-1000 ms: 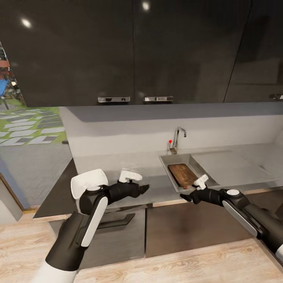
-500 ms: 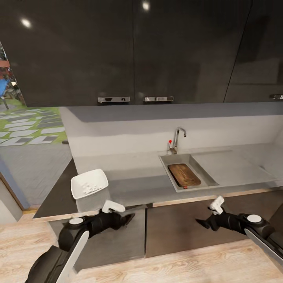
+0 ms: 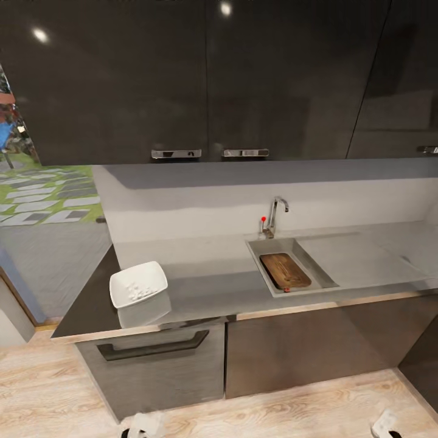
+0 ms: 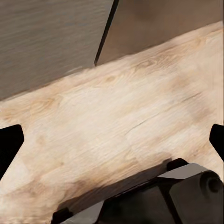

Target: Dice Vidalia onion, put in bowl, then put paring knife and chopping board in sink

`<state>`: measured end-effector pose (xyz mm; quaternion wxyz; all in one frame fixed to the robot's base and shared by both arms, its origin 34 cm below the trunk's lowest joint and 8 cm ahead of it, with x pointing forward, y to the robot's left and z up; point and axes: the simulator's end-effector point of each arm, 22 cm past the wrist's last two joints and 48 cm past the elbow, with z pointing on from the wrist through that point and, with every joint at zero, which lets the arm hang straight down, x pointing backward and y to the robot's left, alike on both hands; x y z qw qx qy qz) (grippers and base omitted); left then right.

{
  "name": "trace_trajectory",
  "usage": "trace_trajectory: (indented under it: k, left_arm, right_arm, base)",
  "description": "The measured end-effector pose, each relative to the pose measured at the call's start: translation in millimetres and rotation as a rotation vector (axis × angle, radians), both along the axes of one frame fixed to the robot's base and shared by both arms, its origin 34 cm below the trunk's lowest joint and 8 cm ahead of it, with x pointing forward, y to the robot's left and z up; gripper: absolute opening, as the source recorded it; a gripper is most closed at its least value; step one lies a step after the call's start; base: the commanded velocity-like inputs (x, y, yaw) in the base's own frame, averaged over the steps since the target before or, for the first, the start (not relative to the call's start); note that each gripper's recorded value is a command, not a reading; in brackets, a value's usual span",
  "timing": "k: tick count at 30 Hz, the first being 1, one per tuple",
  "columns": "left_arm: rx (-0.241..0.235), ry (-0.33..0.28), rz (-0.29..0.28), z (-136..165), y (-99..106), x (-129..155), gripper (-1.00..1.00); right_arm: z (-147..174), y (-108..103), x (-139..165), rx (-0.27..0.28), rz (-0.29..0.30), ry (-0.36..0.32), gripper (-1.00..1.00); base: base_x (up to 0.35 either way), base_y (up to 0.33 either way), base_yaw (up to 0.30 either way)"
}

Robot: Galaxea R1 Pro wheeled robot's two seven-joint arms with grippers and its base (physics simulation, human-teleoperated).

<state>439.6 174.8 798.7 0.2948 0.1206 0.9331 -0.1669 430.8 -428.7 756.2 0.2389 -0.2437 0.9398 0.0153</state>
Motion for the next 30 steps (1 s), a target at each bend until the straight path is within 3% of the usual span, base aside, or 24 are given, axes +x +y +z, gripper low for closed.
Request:
trace_trajectory:
  k: [2,5,6,7,8,9,11,14,17,19,20,21,26,27,28,30]
  left_arm:
    - [0.025,0.055,0.023,-36,17,-27,1.00]
    - [0.047,0.137,0.040,-66,28,-57,1.00]
    - [0.057,0.201,0.056,-87,32,-82,1.00]
    - [0.061,0.226,0.065,-95,34,-92,1.00]
    - [0.074,0.281,0.103,-112,47,-116,1.00]
    - [0.096,0.365,0.199,-136,76,-154,1.00]
    - [0.115,0.441,0.247,-151,91,-190,1.00]
    - [0.145,0.508,0.284,-161,102,-223,1.00]
    - [0.248,0.661,0.326,-175,124,-297,1.00]
    - [0.280,0.714,0.335,-176,128,-324,1.00]
    - [0.289,0.737,0.336,-177,126,-335,1.00]
    - [0.302,0.804,0.334,-176,117,-367,1.00]
    - [0.289,0.854,0.326,-175,93,-394,1.00]
    - [0.284,0.835,0.328,-175,90,-392,1.00]
    - [0.281,0.778,0.337,-178,89,-380,1.00]
    - [0.284,0.755,0.342,-179,92,-375,1.00]
  right_arm:
    - [-40,-23,-46,-0.048,-0.088,0.089,1.00]
    - [-67,-28,-86,-0.080,-0.152,0.169,1.00]
    - [-84,-29,-118,-0.108,-0.194,0.232,1.00]
    - [-88,-30,-130,-0.121,-0.212,0.254,1.00]
    - [-96,-37,-155,-0.171,-0.263,0.294,1.00]
    - [-100,-52,-177,-0.278,-0.367,0.301,1.00]
    - [-101,-57,-187,-0.336,-0.419,0.298,1.00]
    - [-106,-44,-212,-0.382,-0.448,0.319,1.00]
    - [-116,-12,-257,-0.407,-0.509,0.378,1.00]
    - [-118,6,-278,-0.421,-0.567,0.420,1.00]
    - [-119,17,-292,-0.428,-0.598,0.452,1.00]
    - [-121,49,-330,-0.428,-0.639,0.538,1.00]
    - [-120,73,-368,-0.422,-0.639,0.600,1.00]
    - [-120,75,-372,-0.422,-0.639,0.605,1.00]
    - [-120,77,-376,-0.423,-0.638,0.611,1.00]
    - [-120,78,-377,-0.420,-0.637,0.610,1.00]
  base:
    - [0.000,0.000,0.000]
    - [0.000,0.000,0.000]
    - [0.000,0.000,0.000]
    - [0.000,0.000,0.000]
    - [0.000,0.000,0.000]
    - [0.000,0.000,0.000]
    - [0.000,0.000,0.000]
    - [0.000,0.000,0.000]
    - [0.000,0.000,0.000]
    - [0.000,0.000,0.000]
    - [0.000,0.000,0.000]
    - [0.000,0.000,0.000]
    - [0.000,0.000,0.000]
    - [0.000,0.000,0.000]
    - [0.000,0.000,0.000]
    - [0.000,0.000,0.000]
